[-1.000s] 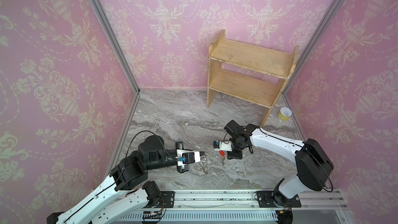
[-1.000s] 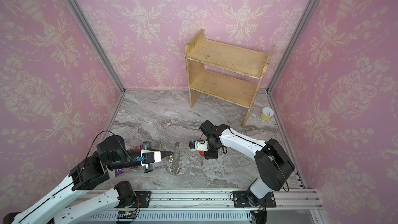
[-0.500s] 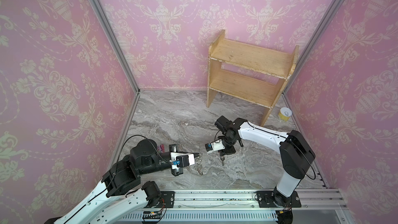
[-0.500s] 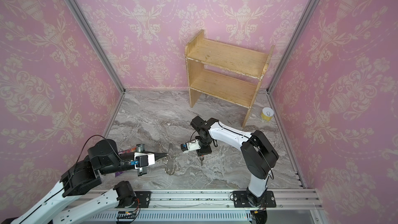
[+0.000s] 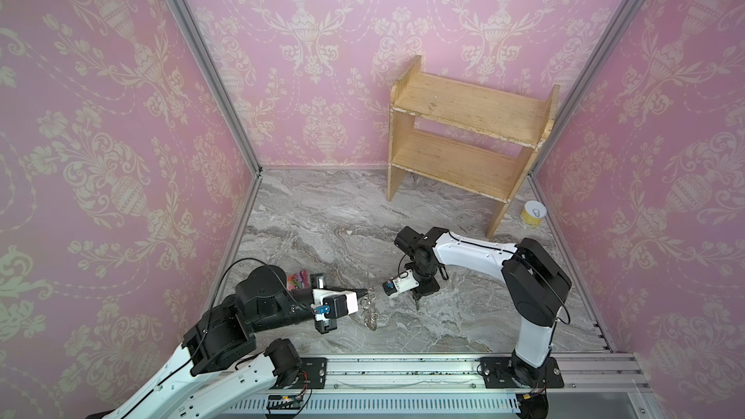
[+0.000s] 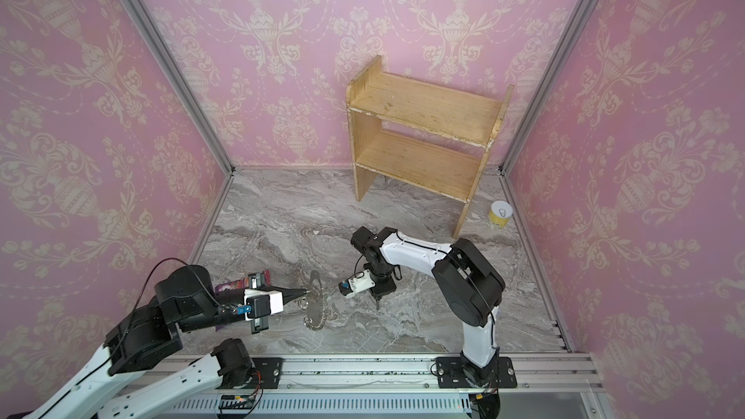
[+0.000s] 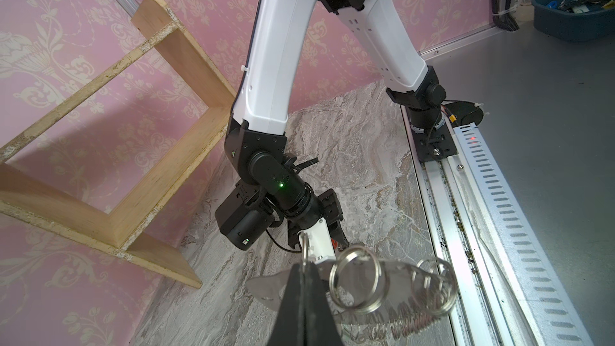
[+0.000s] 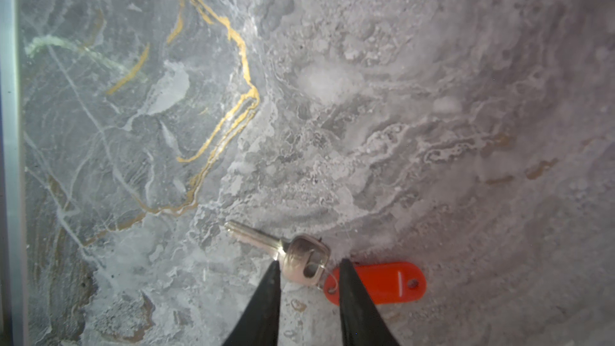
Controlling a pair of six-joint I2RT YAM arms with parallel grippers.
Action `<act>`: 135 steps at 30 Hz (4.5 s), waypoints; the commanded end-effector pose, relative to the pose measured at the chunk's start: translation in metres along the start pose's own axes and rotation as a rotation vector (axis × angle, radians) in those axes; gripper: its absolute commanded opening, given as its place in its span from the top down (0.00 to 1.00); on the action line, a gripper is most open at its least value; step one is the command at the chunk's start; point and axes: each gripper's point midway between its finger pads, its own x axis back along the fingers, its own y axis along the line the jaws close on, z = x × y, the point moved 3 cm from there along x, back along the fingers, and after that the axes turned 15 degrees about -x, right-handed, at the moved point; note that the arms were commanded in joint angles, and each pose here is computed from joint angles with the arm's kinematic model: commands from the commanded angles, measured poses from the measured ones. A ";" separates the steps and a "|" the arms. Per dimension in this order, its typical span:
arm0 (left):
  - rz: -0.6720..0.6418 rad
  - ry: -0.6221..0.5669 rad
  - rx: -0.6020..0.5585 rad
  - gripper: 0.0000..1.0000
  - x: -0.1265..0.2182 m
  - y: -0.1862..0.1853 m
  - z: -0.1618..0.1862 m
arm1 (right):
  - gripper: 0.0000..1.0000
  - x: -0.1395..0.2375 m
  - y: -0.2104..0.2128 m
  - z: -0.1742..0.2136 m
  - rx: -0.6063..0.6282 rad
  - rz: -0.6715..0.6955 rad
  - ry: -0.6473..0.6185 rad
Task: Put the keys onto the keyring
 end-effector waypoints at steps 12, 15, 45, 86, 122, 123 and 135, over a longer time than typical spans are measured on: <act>-0.048 0.009 -0.031 1.00 0.009 0.006 -0.001 | 0.71 -0.016 0.000 0.011 0.034 -0.018 0.077; -0.050 0.011 -0.034 1.00 0.010 0.005 -0.001 | 0.81 -0.017 -0.002 0.011 0.030 -0.013 0.081; -0.037 0.003 -0.031 1.00 0.009 0.010 -0.008 | 1.00 0.067 -0.032 -0.035 -0.389 0.215 -0.329; -0.033 0.010 -0.034 1.00 0.008 0.014 -0.010 | 0.64 0.035 -0.009 -0.033 -0.985 0.234 -0.341; -0.037 0.018 -0.032 1.00 0.014 0.010 -0.008 | 0.71 -0.007 0.004 -0.036 -1.600 0.244 -0.502; -0.035 0.018 -0.031 1.00 0.014 0.010 -0.008 | 0.71 -0.009 0.005 -0.035 -1.604 0.240 -0.494; -0.038 0.018 -0.031 1.00 0.014 0.010 -0.008 | 0.76 -0.015 0.006 -0.035 -1.605 0.230 -0.468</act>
